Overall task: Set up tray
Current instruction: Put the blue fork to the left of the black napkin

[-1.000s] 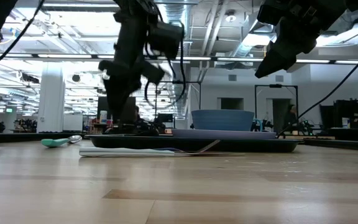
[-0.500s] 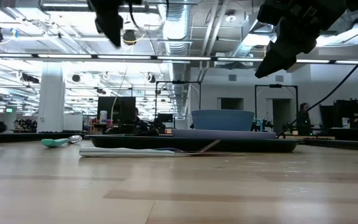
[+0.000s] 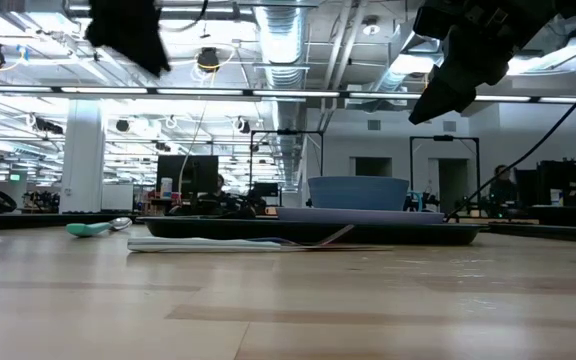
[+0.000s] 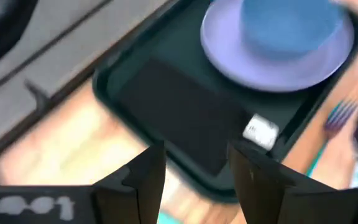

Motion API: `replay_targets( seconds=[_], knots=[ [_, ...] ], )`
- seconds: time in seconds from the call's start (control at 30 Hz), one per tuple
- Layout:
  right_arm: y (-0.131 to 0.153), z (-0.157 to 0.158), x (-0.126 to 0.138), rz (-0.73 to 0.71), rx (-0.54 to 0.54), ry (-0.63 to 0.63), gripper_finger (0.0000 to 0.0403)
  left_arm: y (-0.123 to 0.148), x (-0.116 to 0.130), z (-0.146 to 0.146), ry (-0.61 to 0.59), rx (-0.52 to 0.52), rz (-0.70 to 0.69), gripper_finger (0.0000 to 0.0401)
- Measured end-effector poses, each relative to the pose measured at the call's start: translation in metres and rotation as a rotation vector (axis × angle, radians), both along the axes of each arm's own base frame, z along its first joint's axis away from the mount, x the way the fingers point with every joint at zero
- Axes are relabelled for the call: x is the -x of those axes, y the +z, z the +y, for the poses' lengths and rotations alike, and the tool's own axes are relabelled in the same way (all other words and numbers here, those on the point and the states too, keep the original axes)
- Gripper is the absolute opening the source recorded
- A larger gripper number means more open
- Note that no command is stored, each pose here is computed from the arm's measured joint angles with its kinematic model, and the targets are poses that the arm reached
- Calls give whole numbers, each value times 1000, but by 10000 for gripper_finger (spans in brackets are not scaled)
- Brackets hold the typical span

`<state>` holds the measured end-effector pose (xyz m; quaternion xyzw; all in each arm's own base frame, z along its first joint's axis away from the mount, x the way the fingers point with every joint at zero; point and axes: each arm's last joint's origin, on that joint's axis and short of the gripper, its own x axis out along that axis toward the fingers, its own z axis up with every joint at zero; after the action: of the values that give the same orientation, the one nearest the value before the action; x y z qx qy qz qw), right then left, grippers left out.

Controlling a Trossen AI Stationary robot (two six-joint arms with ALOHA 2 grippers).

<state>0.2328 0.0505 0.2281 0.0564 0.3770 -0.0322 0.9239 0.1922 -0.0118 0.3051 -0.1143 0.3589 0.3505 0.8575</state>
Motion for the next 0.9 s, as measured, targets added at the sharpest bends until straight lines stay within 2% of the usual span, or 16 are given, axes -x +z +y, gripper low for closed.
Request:
replay_targets(
  seconds=[0.13,0.23,0.37,0.57,0.73,0.9],
  knots=[
    [0,0,0,-5,-1,0,133,-34,5,-3,3,173,90,161],
    [0,0,0,-7,-2,0,133,-54,3,-8,-68,266,133,160],
    [1,0,-1,-8,-2,-1,134,-69,-8,-18,-220,312,21,161],
    [1,0,-1,-19,-6,-1,133,-77,-27,-33,-455,280,-187,161],
    [2,0,-2,-24,-7,-1,134,-89,-45,-39,-540,192,-131,161],
    [1,0,-1,-17,0,5,134,-103,-77,-41,-620,146,-22,161]
  ],
)
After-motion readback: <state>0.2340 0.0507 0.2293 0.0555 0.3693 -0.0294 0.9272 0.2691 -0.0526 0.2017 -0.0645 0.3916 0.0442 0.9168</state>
